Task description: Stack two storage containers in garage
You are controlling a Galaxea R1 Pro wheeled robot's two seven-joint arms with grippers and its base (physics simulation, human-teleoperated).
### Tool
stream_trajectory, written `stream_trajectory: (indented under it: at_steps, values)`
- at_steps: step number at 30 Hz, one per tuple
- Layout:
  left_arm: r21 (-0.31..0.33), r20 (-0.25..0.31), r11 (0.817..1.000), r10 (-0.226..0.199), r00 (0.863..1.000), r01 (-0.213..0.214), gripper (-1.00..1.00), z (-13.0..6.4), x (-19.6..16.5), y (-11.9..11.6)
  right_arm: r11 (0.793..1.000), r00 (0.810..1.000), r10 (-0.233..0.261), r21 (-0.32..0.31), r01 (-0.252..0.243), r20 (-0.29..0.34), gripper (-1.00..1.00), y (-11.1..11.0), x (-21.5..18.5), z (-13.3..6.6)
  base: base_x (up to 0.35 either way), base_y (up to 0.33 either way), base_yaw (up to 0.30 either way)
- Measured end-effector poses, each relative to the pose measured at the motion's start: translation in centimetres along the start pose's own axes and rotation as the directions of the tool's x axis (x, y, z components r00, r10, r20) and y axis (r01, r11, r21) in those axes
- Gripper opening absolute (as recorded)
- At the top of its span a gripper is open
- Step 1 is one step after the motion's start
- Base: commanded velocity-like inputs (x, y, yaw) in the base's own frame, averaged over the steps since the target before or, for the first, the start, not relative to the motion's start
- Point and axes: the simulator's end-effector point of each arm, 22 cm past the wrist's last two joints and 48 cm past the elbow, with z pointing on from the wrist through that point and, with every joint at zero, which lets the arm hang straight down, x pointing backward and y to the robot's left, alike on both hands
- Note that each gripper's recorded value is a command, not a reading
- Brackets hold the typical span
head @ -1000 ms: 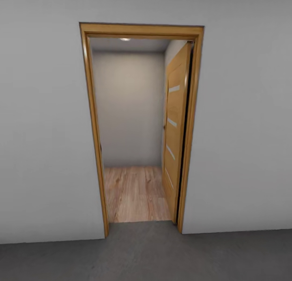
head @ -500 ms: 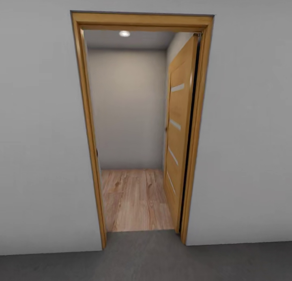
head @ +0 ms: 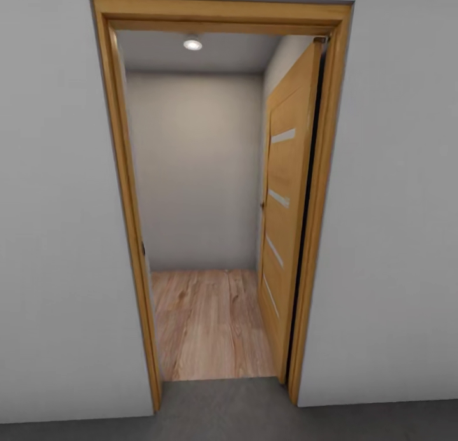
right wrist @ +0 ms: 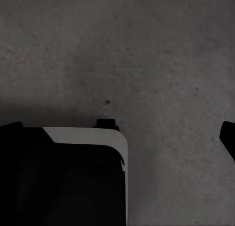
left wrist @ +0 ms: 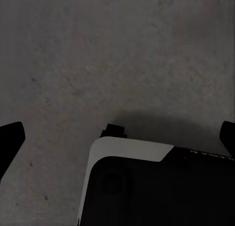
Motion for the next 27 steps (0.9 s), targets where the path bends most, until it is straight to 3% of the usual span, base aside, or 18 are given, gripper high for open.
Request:
stream_trajectory:
  at_steps: [5, 14, 27]
  values:
    - [0.000, 0.000, 1.000, 0.000, 1.000, 0.000, 1.00, 0.00, 0.01, 0.00, 1.000, 1.000, 0.001, -0.001, -0.001, -0.001, 1.00, 0.11, 0.03, -0.01, 0.324, 0.000, 0.055]
    - [-0.001, -0.003, 1.000, 0.000, 1.000, 0.000, 1.00, 0.02, 0.11, 0.02, 1.000, 1.000, 0.001, 0.000, -0.001, -0.004, 1.00, 0.02, 0.13, 0.00, 0.324, 0.000, 0.211]
    - [0.000, -0.003, 1.000, 0.000, 1.000, 0.000, 1.00, 0.02, 0.12, 0.02, 1.000, 1.000, -0.001, 0.001, 0.001, -0.004, 1.00, -0.08, 0.14, 0.01, 0.323, 0.000, 0.015]
